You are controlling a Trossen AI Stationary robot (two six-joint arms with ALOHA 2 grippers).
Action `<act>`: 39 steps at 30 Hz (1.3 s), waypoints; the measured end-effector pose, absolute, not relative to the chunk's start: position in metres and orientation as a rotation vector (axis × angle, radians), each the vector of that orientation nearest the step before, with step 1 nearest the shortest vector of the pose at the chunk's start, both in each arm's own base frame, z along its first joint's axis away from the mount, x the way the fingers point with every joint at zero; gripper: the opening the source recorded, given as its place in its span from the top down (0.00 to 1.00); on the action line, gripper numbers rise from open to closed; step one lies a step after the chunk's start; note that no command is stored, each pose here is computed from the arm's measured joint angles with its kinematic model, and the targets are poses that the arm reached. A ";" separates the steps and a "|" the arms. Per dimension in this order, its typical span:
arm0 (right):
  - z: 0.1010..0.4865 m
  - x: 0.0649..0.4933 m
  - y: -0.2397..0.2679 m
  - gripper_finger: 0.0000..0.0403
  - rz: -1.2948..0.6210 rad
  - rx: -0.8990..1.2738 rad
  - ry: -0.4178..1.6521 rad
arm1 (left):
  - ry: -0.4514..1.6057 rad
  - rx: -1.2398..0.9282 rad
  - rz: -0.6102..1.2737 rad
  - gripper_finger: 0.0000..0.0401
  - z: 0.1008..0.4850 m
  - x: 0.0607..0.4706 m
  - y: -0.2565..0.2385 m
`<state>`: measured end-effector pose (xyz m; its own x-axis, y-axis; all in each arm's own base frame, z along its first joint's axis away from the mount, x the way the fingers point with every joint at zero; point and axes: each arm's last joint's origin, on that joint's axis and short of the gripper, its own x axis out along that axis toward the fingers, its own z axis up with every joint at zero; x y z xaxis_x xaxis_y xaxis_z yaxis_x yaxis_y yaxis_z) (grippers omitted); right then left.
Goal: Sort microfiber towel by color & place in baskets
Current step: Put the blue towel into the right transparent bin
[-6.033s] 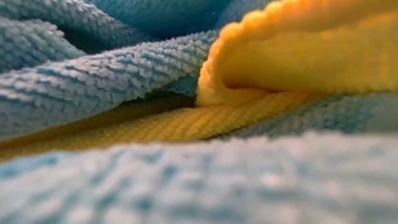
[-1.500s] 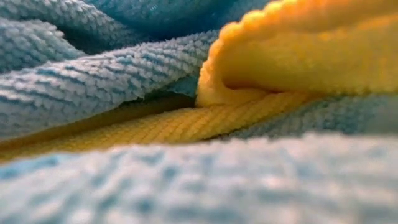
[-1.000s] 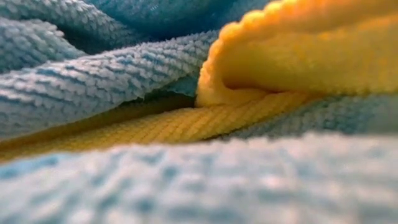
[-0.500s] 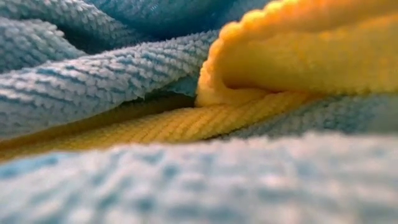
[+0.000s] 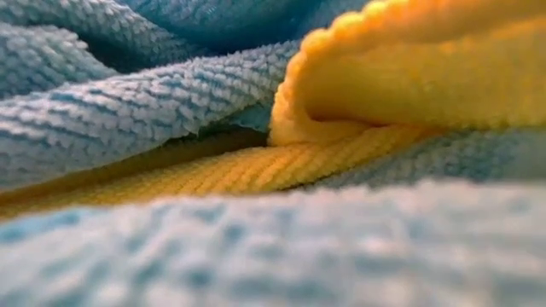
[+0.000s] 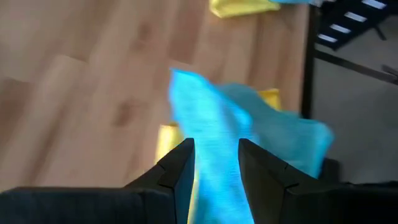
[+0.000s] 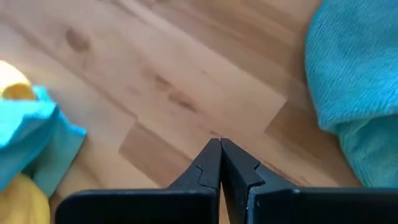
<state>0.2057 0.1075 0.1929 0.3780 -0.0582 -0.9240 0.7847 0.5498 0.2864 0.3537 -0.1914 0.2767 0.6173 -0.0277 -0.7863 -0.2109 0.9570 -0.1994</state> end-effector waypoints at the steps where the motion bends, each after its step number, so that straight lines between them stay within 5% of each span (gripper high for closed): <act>1: 0.193 0.204 0.110 1.00 -0.618 0.823 1.054 | 0.911 -0.299 0.099 0.72 0.273 0.359 -0.198; 18: 0.194 0.195 0.132 1.00 -0.520 0.773 1.034 | 1.178 -0.319 0.206 0.73 0.197 0.393 -0.241; 24: 0.194 0.194 0.134 1.00 -0.506 0.755 1.039 | 1.218 -0.356 0.201 0.96 0.192 0.396 -0.237; 30: 0.194 0.194 0.134 1.00 -0.500 0.744 1.040 | 1.144 -0.377 0.164 1.00 0.231 0.390 -0.228; 39: 0.195 0.195 0.132 1.00 -0.497 0.695 1.011 | 0.757 -0.282 0.223 1.00 0.354 0.350 -0.176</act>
